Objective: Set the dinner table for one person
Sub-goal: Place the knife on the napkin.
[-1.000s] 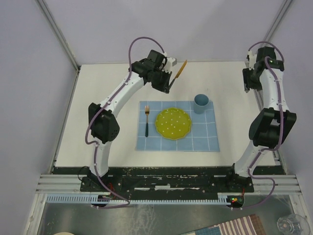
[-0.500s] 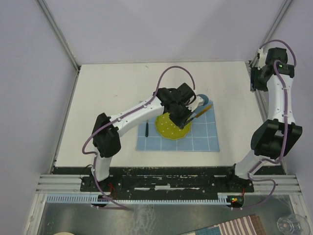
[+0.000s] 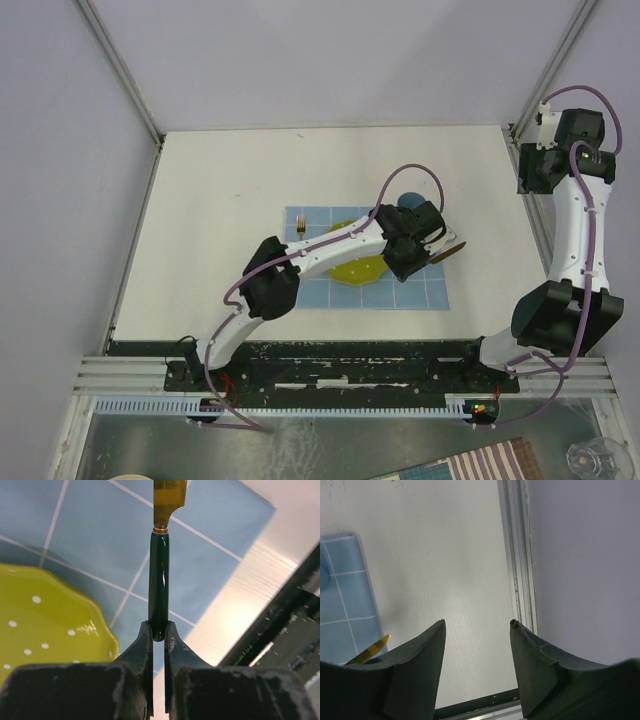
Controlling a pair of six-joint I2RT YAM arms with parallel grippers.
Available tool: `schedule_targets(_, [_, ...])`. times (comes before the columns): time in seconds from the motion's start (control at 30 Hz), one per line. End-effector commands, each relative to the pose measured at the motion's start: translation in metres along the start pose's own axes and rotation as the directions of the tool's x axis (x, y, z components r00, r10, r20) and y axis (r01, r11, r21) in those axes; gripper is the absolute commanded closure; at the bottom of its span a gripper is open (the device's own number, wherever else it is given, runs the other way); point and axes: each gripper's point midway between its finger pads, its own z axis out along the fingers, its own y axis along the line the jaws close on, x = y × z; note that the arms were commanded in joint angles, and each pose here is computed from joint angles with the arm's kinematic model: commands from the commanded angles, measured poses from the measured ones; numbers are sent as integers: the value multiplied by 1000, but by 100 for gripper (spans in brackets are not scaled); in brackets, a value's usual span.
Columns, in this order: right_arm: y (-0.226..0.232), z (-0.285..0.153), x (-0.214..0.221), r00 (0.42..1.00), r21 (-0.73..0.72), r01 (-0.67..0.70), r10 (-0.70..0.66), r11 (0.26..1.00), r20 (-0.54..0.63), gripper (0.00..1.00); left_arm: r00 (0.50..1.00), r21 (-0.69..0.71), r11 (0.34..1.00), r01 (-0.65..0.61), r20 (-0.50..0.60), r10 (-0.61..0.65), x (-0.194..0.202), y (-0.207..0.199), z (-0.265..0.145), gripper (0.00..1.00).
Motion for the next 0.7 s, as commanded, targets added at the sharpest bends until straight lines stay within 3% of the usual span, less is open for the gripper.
schedule_targets(0.0, [-17, -18, -5, 998, 47, 6, -9, 999, 58, 38, 998, -56, 998, 7, 68, -3, -28, 17, 14, 97])
schedule_targets(0.67, [-11, -19, 3, 998, 7, -47, 47, 999, 46, 36, 999, -25, 999, 47, 11, -47, -14, 19, 90, 97])
